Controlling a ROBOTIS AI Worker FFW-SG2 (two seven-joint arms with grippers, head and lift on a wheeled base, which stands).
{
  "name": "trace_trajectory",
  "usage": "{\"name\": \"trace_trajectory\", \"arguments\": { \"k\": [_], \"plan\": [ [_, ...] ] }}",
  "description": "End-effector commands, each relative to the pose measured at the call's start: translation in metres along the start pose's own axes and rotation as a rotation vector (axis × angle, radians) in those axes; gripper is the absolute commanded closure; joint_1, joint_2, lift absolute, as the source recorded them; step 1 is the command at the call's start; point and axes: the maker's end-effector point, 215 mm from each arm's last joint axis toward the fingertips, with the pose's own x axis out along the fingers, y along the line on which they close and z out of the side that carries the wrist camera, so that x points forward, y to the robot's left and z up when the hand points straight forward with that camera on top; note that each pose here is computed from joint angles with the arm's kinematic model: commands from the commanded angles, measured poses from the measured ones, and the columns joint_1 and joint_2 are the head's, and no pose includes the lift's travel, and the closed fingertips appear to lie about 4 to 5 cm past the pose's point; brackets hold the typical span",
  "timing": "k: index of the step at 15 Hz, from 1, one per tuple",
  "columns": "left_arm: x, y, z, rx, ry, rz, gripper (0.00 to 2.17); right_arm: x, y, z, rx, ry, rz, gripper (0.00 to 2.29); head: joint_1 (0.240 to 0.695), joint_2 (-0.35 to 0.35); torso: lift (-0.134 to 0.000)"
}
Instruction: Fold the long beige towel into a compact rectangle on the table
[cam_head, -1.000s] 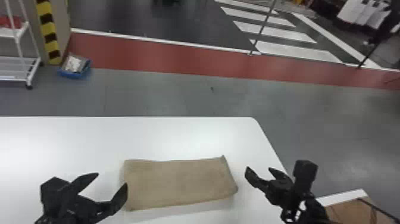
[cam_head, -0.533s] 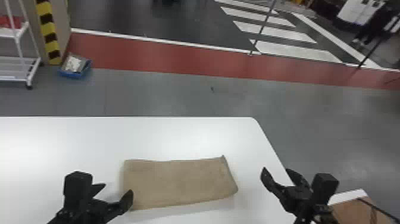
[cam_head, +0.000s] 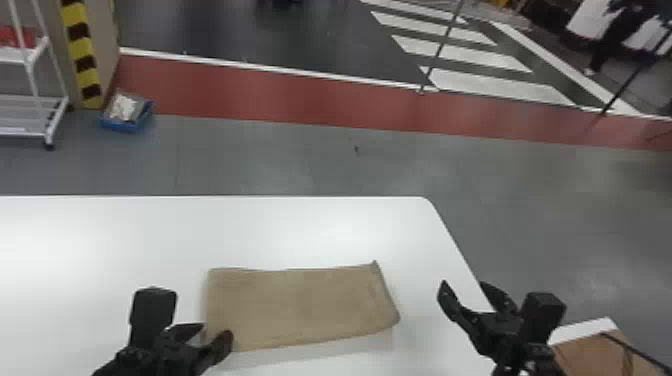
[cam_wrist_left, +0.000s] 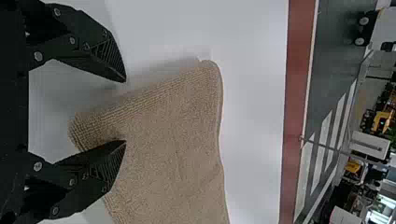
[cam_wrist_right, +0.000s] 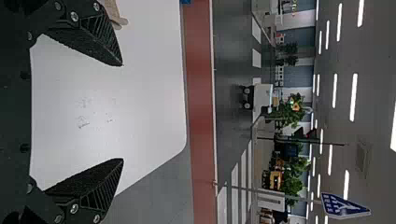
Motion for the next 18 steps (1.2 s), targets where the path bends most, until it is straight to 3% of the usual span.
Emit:
{"name": "trace_trajectory", "arguments": {
  "k": [1, 2, 3, 7, 12, 16, 17, 18],
  "plan": [
    [-0.001, -0.002, 0.000, 0.003, 0.013, -0.001, 0.87, 0.000, 0.000, 0.002, -0.002, -0.007, 0.000, 0.17, 0.695, -0.350, 0.000],
    [-0.003, 0.000, 0.001, 0.002, 0.014, 0.003, 1.06, 0.001, 0.001, 0.003, -0.003, -0.008, 0.002, 0.17, 0.695, -0.350, 0.000],
    [-0.006, 0.001, 0.004, 0.001, 0.007, 0.005, 1.09, 0.001, 0.002, 0.005, -0.005, -0.014, 0.004, 0.17, 0.695, -0.350, 0.000],
    [-0.027, 0.005, 0.013, -0.014, -0.011, 0.023, 1.09, 0.002, 0.008, 0.007, -0.007, -0.017, 0.012, 0.17, 0.695, -0.350, 0.000],
    [-0.064, 0.049, 0.000, -0.051, 0.020, 0.113, 1.09, 0.005, 0.022, 0.012, -0.008, -0.014, 0.031, 0.17, 0.695, -0.350, 0.000],
    [-0.087, 0.078, -0.006, -0.033, 0.016, 0.182, 1.09, 0.004, 0.031, 0.011, -0.012, -0.013, 0.042, 0.17, 0.695, -0.350, 0.000],
    [-0.093, 0.083, -0.009, -0.032, 0.016, 0.191, 1.06, 0.003, 0.032, 0.010, -0.011, -0.012, 0.043, 0.17, 0.695, -0.350, 0.000],
    [-0.097, 0.079, -0.009, -0.034, 0.008, 0.187, 0.63, 0.001, 0.035, 0.011, -0.009, -0.013, 0.046, 0.17, 0.695, -0.350, 0.000]
  ]
}}
